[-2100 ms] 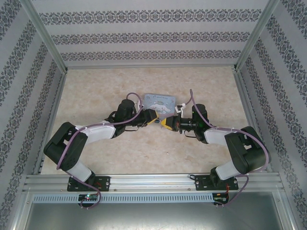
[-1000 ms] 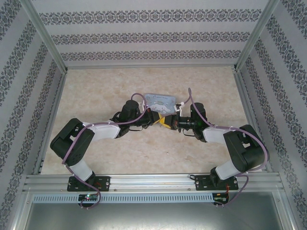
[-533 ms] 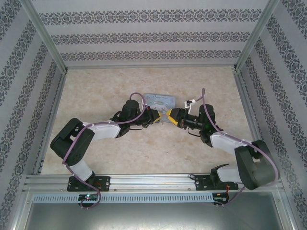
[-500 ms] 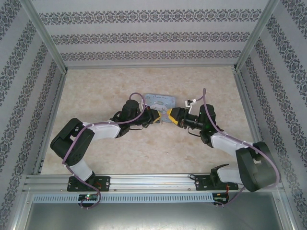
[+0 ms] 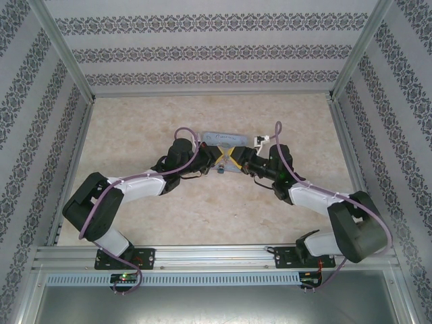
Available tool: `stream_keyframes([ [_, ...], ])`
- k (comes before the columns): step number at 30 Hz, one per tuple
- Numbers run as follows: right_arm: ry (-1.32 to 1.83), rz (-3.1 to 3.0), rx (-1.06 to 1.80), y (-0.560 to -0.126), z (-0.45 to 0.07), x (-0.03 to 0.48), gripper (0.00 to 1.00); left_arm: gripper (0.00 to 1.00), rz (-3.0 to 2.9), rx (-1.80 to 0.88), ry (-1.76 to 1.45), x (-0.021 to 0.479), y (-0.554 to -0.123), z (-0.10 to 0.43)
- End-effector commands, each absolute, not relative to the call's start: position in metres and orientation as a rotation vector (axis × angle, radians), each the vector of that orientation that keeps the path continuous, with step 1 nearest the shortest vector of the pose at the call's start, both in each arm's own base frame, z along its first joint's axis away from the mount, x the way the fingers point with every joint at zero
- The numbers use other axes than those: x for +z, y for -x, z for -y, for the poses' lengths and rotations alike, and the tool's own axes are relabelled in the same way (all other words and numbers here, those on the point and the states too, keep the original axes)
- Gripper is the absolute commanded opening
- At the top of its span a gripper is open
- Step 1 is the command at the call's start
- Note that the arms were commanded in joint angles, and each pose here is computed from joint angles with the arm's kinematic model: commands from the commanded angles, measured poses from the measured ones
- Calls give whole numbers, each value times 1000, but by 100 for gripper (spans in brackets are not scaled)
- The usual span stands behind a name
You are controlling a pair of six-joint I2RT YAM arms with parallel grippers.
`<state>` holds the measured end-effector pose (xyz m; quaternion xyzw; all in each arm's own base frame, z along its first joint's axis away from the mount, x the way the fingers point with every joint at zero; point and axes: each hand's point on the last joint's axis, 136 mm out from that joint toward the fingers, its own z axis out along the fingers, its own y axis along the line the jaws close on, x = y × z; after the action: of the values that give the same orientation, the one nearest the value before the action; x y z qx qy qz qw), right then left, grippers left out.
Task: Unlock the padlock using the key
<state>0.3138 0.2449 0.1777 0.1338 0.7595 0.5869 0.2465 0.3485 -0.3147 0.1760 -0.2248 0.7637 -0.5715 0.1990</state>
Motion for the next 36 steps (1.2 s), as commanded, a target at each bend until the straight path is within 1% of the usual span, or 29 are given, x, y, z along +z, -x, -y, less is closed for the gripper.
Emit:
stream_keyframes([
  [1, -337, -1997, 1607, -324, -252, 193, 42, 0, -2059, -1629, 634, 196, -350, 315],
  [9, -300, -2014, 1638, -320, -265, 190, 35, 0, -2038, -1616, 646, 197, -353, 313],
  [17, -307, -2021, 1649, -314, -265, 183, 19, 0, -2033, -1602, 651, 194, -355, 312],
  [20, -313, -2024, 1651, -313, -264, 182, 15, 0, -2029, -1604, 653, 195, -356, 312],
  [22, -314, -2024, 1654, -312, -264, 181, 15, 0, -2026, -1606, 651, 195, -356, 312],
  [24, -313, -2026, 1662, -312, -265, 181, 17, 0, -2022, -1611, 647, 197, -356, 313],
  [25, -312, -2027, 1666, -312, -266, 181, 22, 0, -2017, -1612, 645, 197, -357, 313],
  [27, -320, -2028, 1662, -312, -264, 180, 41, 0, -2014, -1614, 640, 199, -356, 313],
  [28, -324, -2026, 1657, -313, -263, 179, 47, 0, -2015, -1612, 637, 199, -356, 313],
  [30, -333, -2020, 1650, -315, -260, 180, 50, 0, -2014, -1613, 637, 199, -356, 313],
  [33, -363, -2000, 1628, -322, -248, 181, 50, 0, -2018, -1615, 625, 200, -354, 313],
  [36, -373, -1969, 1616, -330, -237, 189, 48, 0, -2016, -1618, 610, 200, -353, 313],
])
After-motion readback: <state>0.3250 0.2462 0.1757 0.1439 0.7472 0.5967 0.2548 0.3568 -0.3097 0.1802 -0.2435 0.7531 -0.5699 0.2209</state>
